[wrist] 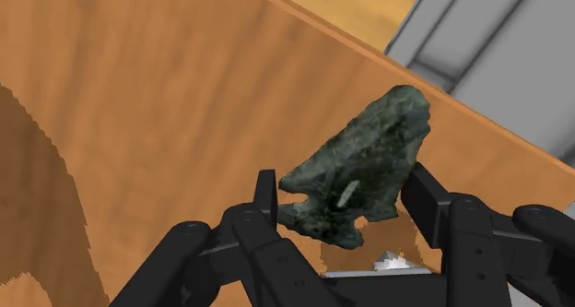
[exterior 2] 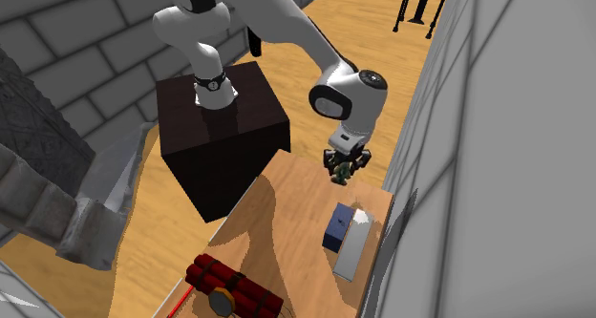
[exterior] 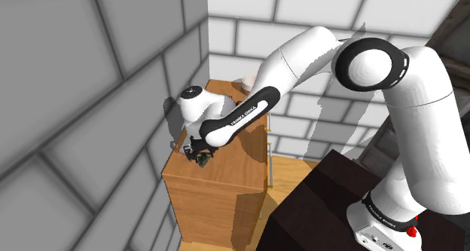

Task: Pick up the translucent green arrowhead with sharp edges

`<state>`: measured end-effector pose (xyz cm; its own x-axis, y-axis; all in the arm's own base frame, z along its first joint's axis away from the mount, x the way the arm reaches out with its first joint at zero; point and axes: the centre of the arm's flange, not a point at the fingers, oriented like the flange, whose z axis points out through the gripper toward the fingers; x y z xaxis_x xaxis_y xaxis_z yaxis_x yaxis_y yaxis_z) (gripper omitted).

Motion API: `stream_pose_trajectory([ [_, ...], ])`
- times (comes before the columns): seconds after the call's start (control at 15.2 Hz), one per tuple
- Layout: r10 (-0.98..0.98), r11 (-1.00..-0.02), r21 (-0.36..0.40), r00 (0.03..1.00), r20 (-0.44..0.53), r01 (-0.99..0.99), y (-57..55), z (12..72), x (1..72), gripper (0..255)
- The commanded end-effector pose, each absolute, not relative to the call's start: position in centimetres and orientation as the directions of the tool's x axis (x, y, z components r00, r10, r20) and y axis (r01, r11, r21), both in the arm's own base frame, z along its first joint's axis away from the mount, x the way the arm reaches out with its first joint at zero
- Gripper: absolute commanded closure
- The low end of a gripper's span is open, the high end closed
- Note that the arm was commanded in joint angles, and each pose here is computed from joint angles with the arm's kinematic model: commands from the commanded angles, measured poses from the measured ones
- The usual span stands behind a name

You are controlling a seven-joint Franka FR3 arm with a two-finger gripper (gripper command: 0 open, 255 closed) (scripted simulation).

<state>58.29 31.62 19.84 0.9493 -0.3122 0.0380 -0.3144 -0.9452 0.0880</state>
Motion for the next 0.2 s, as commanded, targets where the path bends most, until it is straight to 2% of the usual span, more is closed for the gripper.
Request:
stream_pose_trajectory([
  [0.0,-0.312,-0.945,0.088,0.949,0.038,-0.314,31.57,21.04,58.28,255],
  [0.13,-0.312,-0.945,0.088,0.949,0.038,-0.314,31.57,21.12,58.28,255],
])
